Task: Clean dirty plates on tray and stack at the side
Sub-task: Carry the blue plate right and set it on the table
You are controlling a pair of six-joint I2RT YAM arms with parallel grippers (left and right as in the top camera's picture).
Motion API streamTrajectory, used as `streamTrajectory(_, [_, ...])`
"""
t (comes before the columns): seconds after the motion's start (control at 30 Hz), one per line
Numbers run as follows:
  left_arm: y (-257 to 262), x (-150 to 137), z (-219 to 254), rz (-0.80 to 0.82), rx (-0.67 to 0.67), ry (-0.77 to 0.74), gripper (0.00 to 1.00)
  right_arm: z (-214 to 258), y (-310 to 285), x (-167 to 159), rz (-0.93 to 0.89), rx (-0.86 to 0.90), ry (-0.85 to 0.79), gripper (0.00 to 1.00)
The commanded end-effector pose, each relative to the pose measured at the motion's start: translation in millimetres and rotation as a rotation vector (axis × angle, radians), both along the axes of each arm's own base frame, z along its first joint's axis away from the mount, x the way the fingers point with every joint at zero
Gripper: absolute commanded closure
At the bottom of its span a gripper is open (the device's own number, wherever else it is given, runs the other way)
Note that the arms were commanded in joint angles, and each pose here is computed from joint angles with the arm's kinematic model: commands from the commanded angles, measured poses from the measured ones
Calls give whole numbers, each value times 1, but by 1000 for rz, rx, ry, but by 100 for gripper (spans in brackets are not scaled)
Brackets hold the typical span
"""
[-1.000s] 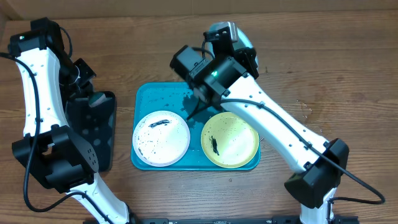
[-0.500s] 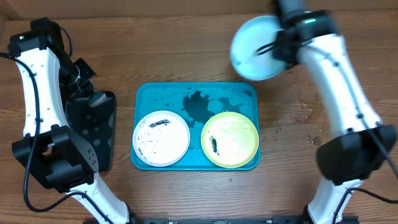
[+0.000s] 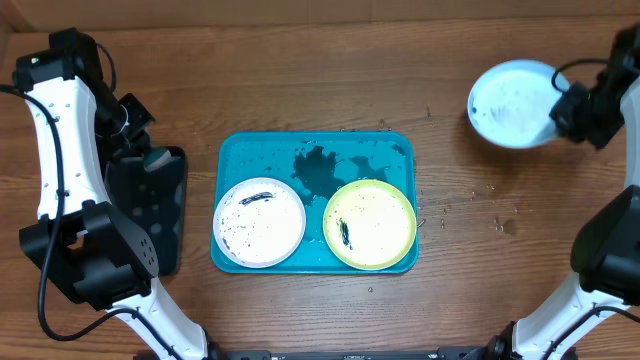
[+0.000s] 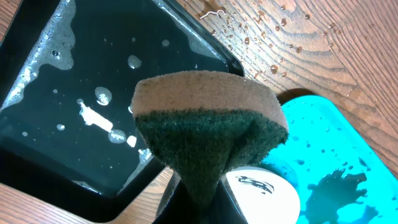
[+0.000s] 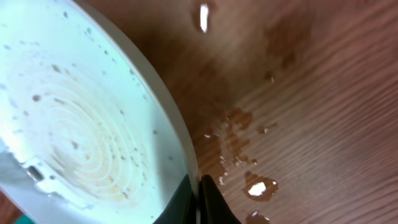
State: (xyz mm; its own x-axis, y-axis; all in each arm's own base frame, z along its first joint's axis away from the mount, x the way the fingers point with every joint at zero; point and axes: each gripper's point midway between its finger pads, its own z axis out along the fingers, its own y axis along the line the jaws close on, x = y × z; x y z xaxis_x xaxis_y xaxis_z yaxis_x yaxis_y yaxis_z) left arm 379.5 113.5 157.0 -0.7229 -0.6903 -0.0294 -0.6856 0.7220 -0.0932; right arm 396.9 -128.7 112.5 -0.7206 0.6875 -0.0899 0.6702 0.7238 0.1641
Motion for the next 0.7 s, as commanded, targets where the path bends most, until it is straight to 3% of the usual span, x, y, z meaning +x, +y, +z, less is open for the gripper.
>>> streamTrajectory(0.0, [0, 0, 2, -11, -4, -10, 96, -19, 17, -10, 40, 76, 8, 96])
streamTrajectory(0.1, [1, 0, 2, -11, -4, -11, 96, -40, 20, -19, 41, 86, 33, 94])
streamTrajectory(0.33, [0, 1, 2, -13, -2, -15, 96, -43, 34, -34, 45, 155, 84, 65])
streamTrajectory(0.5, [-1, 4, 2, -15, -6, -28, 96, -7, 118, -17, 354, 536, -133, 59])
streamTrajectory(0.67, [-8, 7, 3, -18, -49, -47, 96, 1, 190, -19, 568, 573, -134, 54])
